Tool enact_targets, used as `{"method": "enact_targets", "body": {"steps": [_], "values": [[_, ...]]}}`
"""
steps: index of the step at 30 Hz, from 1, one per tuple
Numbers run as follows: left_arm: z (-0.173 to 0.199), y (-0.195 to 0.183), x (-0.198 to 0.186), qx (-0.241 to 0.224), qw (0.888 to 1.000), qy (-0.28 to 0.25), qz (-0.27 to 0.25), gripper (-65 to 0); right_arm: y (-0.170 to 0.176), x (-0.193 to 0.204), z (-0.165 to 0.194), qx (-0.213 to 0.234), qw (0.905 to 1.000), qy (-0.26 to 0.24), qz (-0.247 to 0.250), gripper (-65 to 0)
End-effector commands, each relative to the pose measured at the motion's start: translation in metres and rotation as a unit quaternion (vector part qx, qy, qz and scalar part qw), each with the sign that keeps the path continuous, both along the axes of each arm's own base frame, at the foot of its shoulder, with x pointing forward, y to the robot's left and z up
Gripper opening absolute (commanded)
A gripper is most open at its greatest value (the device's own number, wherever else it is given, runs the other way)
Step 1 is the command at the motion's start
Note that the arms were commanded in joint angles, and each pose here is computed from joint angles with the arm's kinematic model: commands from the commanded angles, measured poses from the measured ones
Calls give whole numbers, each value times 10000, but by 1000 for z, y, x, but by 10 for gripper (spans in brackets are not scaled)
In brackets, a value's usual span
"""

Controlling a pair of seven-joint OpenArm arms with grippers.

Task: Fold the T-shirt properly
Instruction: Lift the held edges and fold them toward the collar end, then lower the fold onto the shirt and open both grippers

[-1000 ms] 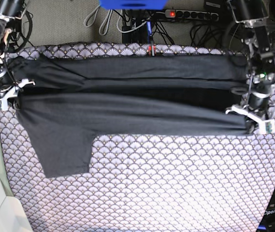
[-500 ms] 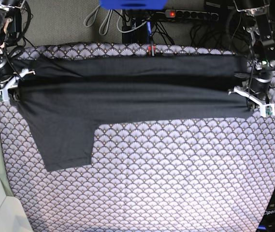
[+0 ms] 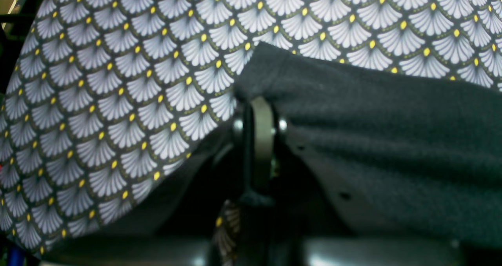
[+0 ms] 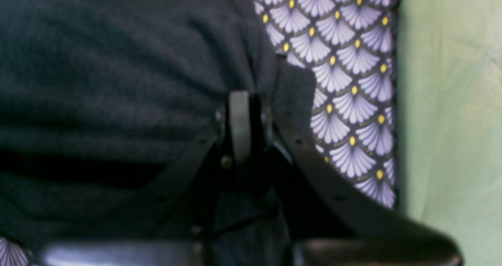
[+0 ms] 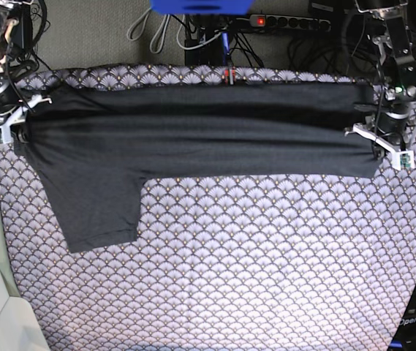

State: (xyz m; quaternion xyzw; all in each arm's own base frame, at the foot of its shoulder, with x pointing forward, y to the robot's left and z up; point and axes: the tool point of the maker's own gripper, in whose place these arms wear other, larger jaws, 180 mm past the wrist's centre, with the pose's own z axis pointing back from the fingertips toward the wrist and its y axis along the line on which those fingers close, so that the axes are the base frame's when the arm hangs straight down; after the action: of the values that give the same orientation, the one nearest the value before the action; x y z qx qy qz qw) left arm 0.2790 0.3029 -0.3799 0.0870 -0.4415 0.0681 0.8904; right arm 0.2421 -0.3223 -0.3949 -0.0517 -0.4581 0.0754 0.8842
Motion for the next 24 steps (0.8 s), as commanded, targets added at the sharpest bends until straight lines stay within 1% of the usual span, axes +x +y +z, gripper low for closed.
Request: {"method": "enact_targets", "body": {"steps": [1,5,15,24], "values": [[12,9,2,140,9998,-139,76,-645,-9,6,15,-126,9997,-228,0,-650],[10,9,-4,165,9998,-88,56,-645,-9,5,14,-119,9997,-208,-6,-650],[-9,8,-25,132,9996,233,53,-645,-9,-1,10,-123,9999,-121,6,-650],[-10,8,-26,143,9995,260,45,-642,-9,-8,5,-123,9999,-25,4,-650]]}}
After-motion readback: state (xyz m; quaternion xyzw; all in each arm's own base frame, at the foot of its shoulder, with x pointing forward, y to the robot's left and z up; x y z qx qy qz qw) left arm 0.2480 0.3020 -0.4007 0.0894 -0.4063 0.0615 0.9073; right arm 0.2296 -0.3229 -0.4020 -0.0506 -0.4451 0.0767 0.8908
